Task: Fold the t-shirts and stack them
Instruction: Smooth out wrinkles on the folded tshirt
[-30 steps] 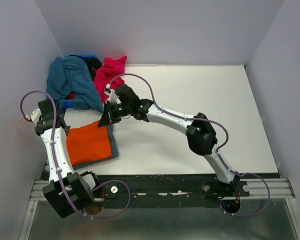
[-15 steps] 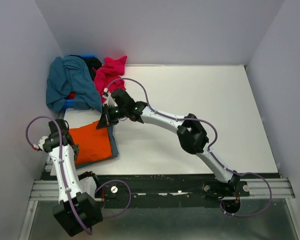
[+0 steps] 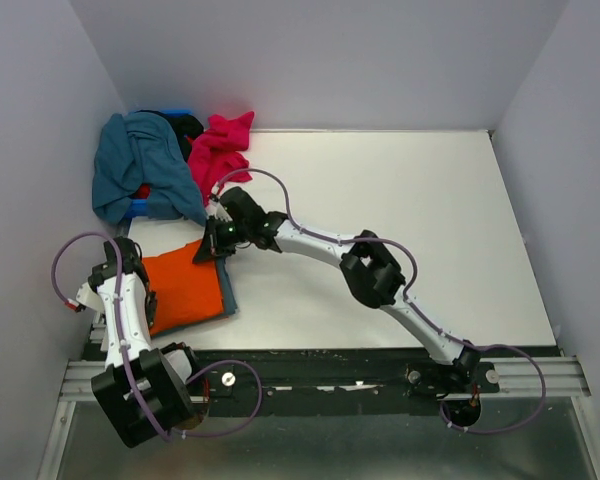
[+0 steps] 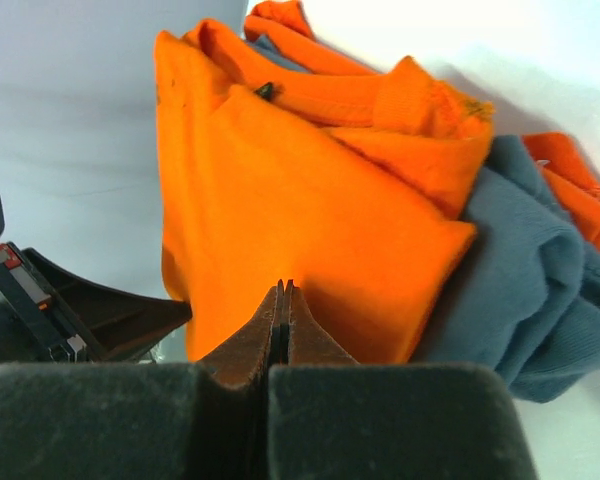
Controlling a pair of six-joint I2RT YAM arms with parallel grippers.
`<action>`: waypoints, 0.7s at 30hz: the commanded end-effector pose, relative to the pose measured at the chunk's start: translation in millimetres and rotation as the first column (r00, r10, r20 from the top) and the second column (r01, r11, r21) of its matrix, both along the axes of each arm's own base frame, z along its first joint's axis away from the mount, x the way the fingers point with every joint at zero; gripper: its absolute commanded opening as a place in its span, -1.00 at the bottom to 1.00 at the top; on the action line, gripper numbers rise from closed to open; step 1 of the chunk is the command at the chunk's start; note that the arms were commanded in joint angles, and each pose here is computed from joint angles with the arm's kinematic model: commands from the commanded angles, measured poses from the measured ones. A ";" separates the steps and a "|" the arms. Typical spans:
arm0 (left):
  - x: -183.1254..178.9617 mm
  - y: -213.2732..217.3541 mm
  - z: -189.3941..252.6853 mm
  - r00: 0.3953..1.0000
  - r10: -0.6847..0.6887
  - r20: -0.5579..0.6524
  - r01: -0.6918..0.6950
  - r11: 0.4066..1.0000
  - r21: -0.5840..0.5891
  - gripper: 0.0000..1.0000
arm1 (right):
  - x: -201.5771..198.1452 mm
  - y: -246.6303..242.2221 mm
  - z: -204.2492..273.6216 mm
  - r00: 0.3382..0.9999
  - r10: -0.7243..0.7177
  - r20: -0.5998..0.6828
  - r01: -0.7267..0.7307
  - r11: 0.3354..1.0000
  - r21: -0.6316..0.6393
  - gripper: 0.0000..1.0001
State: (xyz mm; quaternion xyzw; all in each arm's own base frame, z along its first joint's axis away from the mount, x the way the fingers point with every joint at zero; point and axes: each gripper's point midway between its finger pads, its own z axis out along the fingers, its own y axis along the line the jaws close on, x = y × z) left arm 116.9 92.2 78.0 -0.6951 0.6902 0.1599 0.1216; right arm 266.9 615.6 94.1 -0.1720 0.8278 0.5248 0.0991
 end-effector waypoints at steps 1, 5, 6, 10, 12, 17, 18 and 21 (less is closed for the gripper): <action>-0.1 9.1 -4.6 0.998 0.056 -0.011 -0.056 0.998 0.041 -1.00 | 13.4 3.2 -24.3 0.996 -0.083 -0.042 0.082 0.996 -0.026 -0.99; -0.3 14.6 6.6 0.999 0.046 -0.013 -0.045 0.996 0.071 -1.00 | 17.8 0.1 -33.5 0.990 -0.104 -0.097 0.101 0.994 -0.041 -0.99; -0.2 16.6 10.8 0.999 0.042 -0.011 -0.041 0.996 0.083 -1.00 | 19.9 -1.1 -31.3 0.990 -0.104 -0.098 0.101 0.994 -0.037 -0.99; 6.0 30.7 44.3 1.000 0.018 0.019 -0.021 0.987 0.161 -1.00 | 20.7 -8.3 -8.3 0.995 -0.083 -0.050 0.082 0.997 -0.011 -0.99; 19.7 34.0 61.7 0.996 -0.040 0.084 0.024 0.983 0.185 -1.00 | 24.4 -17.7 15.7 0.997 -0.081 -0.006 0.081 0.997 0.022 -0.99; 87.4 -2.3 84.9 0.841 -0.314 0.440 0.272 0.949 0.157 -1.00 | 30.7 -57.4 78.3 0.986 -0.102 0.129 0.086 0.989 0.124 -0.99; 100.3 -14.1 88.1 0.787 -0.335 0.518 0.305 0.941 0.146 -1.00 | 33.9 -68.7 87.0 0.982 -0.121 0.148 0.100 0.985 0.140 -0.99; 140.2 -58.1 105.2 0.544 -0.409 0.733 0.471 0.871 0.136 -1.00 | 43.4 -118.0 108.7 0.963 -0.204 0.175 0.175 0.970 0.169 -0.98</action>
